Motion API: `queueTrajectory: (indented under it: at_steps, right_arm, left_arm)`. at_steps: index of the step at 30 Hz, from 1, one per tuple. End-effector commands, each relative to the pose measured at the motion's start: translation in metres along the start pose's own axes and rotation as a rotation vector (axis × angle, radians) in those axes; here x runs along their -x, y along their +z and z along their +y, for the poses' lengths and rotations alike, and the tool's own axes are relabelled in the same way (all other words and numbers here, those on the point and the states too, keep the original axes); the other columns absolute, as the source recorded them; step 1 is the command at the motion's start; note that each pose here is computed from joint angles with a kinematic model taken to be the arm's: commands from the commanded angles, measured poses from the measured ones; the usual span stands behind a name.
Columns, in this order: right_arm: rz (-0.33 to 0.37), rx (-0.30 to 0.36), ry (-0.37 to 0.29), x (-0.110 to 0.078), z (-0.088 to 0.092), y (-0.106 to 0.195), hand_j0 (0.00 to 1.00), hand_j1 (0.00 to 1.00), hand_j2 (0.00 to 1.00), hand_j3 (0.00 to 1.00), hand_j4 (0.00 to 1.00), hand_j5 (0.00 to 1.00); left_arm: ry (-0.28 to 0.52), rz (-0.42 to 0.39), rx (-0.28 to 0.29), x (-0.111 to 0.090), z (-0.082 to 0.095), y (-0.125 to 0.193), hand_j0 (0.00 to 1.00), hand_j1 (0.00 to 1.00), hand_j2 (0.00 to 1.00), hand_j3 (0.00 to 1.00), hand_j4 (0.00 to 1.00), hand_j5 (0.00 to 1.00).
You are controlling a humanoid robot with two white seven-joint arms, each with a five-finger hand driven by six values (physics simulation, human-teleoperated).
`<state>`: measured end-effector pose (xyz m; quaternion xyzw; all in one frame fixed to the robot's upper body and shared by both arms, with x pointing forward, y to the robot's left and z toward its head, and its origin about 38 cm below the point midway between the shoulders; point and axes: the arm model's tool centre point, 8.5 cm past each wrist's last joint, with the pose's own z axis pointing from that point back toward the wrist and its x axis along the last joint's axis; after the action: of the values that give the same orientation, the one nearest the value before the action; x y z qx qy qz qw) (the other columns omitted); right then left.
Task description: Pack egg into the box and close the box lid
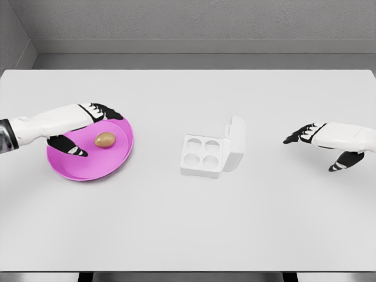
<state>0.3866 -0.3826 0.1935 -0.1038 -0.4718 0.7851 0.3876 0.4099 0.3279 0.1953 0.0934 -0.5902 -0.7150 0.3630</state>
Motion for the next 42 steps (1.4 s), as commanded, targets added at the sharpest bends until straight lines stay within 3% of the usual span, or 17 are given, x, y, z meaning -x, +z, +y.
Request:
queueTrajectory:
  at_steps: [1, 2, 3, 5, 8, 10, 16, 23, 27, 30, 31, 42]
  right_arm:
    - [-0.003, -0.002, -0.002, 0.001, 0.001, 0.000, 1.00, 1.00, 1.00, 1.00, 1.00, 1.00]
    - [-0.003, -0.003, 0.000, 0.000, 0.001, 0.000, 1.00, 1.00, 1.00, 1.00, 1.00, 1.00]
    - [-0.002, -0.003, -0.001, 0.001, 0.001, 0.000, 1.00, 1.00, 1.00, 1.00, 1.00, 1.00]
    - [-0.003, -0.003, -0.001, 0.001, 0.001, 0.001, 1.00, 1.00, 1.00, 1.00, 1.00, 1.00]
    - [0.003, -0.006, 0.001, 0.002, 0.001, 0.003, 1.00, 1.00, 1.00, 1.00, 1.00, 1.00]
    - [0.012, 0.011, 0.016, 0.004, -0.009, 0.005, 1.00, 1.00, 1.00, 1.00, 1.00, 1.00]
    - [0.016, -0.009, 0.005, 0.006, -0.003, 0.005, 1.00, 1.00, 1.00, 1.00, 1.00, 1.00]
    - [0.004, -0.006, 0.027, 0.004, -0.011, 0.002, 1.00, 1.00, 1.00, 1.00, 1.00, 1.00]
    - [-0.016, -0.037, 0.025, 0.000, -0.001, -0.004, 1.00, 1.00, 1.00, 1.00, 1.00, 1.00]
    - [0.004, -0.041, 0.042, 0.004, -0.005, -0.001, 1.00, 1.00, 1.00, 1.00, 1.00, 1.00]
    - [0.025, -0.056, 0.076, 0.006, -0.007, -0.001, 1.00, 1.00, 1.00, 1.00, 1.00, 1.00]
    - [0.038, -0.064, 0.057, 0.012, -0.002, -0.005, 1.00, 1.00, 1.00, 1.00, 1.00, 1.00]
  left_arm:
    - [-0.018, 0.008, 0.014, -0.001, 0.000, -0.001, 0.93, 0.93, 0.93, 0.93, 0.93, 0.93]
    - [-0.017, 0.011, 0.016, 0.000, -0.001, -0.001, 0.82, 0.82, 0.82, 0.82, 0.82, 0.82]
    - [-0.014, 0.017, 0.016, 0.002, -0.001, 0.001, 0.77, 0.77, 0.77, 0.77, 0.77, 0.77]
    - [-0.014, 0.023, 0.015, 0.004, -0.001, 0.001, 0.73, 0.73, 0.73, 0.73, 0.73, 0.73]
    - [-0.016, 0.043, 0.022, 0.010, -0.001, 0.002, 0.75, 0.75, 0.75, 0.75, 0.75, 0.75]
    - [-0.007, 0.048, 0.017, 0.013, -0.001, 0.000, 0.75, 0.75, 0.75, 0.75, 0.75, 0.75]
    - [-0.016, 0.049, 0.025, 0.012, -0.004, -0.005, 0.75, 0.75, 0.75, 0.75, 0.75, 0.75]
    - [-0.019, 0.055, 0.031, 0.013, -0.004, -0.003, 0.76, 0.76, 0.76, 0.76, 0.76, 0.76]
    - [-0.047, 0.078, 0.041, 0.015, -0.003, -0.001, 0.76, 0.76, 0.76, 0.76, 0.76, 0.76]
    - [-0.051, 0.072, 0.040, 0.013, -0.002, -0.002, 0.76, 0.76, 0.76, 0.76, 0.76, 0.76]
    - [-0.048, 0.068, 0.040, 0.013, -0.003, -0.003, 0.76, 0.76, 0.76, 0.76, 0.76, 0.76]
    - [-0.063, 0.076, 0.074, 0.012, -0.013, -0.010, 0.86, 0.86, 0.86, 0.86, 0.86, 0.86]
